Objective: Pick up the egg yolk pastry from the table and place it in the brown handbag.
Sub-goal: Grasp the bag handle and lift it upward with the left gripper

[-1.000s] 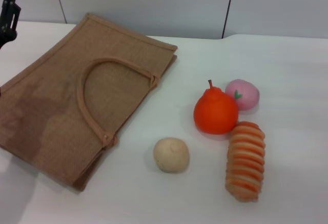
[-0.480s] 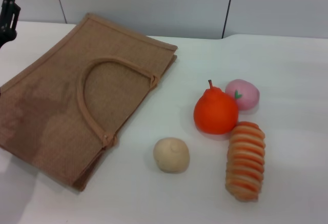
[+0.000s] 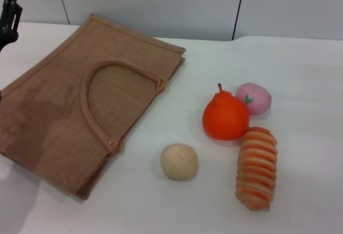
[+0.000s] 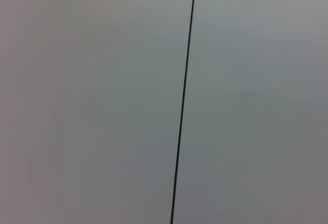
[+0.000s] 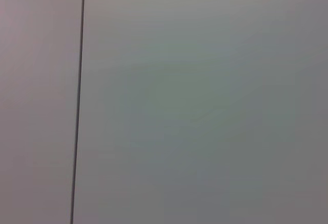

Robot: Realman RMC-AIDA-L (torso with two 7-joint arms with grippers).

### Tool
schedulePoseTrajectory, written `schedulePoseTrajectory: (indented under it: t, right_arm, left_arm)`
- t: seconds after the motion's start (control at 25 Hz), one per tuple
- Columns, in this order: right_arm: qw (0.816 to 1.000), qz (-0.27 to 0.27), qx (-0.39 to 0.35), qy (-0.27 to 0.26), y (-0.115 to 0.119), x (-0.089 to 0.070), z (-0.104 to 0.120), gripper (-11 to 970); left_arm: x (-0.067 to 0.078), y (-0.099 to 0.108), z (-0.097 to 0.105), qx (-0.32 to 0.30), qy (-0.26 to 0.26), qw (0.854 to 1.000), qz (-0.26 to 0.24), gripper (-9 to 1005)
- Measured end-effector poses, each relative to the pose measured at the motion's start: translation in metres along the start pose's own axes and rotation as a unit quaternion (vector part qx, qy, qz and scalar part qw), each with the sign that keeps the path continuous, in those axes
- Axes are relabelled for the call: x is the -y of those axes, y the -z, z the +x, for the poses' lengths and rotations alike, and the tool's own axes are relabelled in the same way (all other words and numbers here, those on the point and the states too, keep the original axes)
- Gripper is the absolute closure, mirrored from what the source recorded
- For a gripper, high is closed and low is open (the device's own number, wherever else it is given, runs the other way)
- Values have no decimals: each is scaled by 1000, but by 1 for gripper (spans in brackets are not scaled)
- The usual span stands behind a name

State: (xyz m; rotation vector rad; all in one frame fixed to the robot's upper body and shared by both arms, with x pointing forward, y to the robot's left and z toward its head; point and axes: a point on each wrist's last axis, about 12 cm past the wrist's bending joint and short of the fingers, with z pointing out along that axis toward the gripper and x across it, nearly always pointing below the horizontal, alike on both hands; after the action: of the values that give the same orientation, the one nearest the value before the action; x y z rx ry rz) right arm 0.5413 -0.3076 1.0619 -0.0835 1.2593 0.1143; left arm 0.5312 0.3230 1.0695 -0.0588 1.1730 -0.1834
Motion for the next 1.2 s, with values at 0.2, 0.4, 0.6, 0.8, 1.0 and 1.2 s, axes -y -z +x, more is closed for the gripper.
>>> schedulePoseTrajectory:
  t: [0.2,0.4,0.6,0.8,1.0,1.2]
  right_arm:
    - [1000,-1,0,0,0,0,0,96]
    - [1000,-1,4,1,0,0,-1,96]
    - [1000,-1,4,1,1,0,-1,96]
    - [1000,-1,5,0,1,0,-1,96]
    - [1000,-1,5,0,1,0,-1,96]
    - [1000,-1,5,0,1,0,-1,97]
  left_arm:
    - [0,0,0,0,0,1000,1,350]
    - [0,0,0,1,1,1000,0,350]
    - [0,0,0,1,1,1000,0,350]
    - [0,0,0,1,1,1000,0,350]
    - [0,0,0,1,1,1000,0,349]
    - [0,0,0,1,1,1000,0,349]
